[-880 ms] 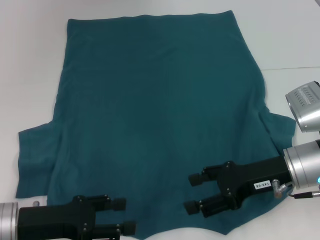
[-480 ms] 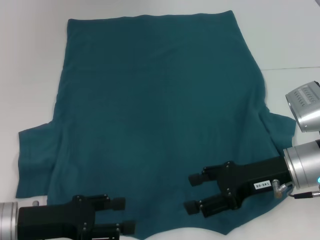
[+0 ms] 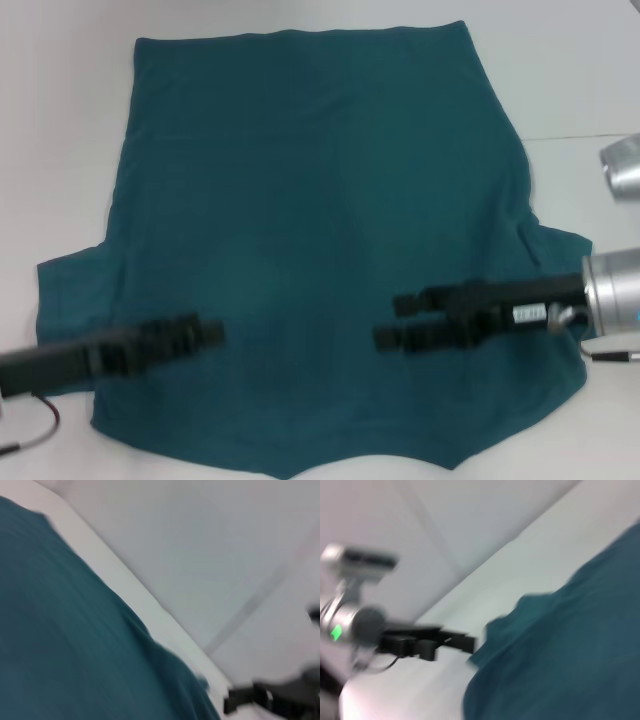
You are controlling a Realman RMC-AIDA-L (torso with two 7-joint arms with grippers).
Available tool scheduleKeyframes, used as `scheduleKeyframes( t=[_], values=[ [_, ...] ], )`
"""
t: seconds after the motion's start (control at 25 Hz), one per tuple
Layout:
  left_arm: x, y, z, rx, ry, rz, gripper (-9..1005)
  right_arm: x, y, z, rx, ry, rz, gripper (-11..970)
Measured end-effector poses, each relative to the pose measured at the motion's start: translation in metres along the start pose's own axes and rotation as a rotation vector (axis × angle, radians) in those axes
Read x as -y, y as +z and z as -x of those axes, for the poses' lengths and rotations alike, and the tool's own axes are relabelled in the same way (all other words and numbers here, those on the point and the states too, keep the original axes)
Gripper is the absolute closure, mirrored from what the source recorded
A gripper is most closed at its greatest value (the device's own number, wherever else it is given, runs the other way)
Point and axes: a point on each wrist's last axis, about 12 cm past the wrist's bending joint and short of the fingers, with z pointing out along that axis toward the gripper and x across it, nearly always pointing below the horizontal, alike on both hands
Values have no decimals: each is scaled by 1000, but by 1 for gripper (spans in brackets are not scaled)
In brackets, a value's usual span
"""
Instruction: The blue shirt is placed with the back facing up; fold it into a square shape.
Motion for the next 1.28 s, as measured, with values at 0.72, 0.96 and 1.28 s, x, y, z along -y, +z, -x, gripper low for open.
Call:
scheduleKeyframes(
  t=[0.72,0.96,1.28],
  values=[
    [-36,-39,33,267,-533,247,234,37,-44,72,204,423,-223,44],
    [-47,-51,23,322,-594,339,234,41,-41,74,212,435,-260,44],
    [-55,-61,8,365,-632,425,233,43,-41,73,224,446,-263,44]
  ],
)
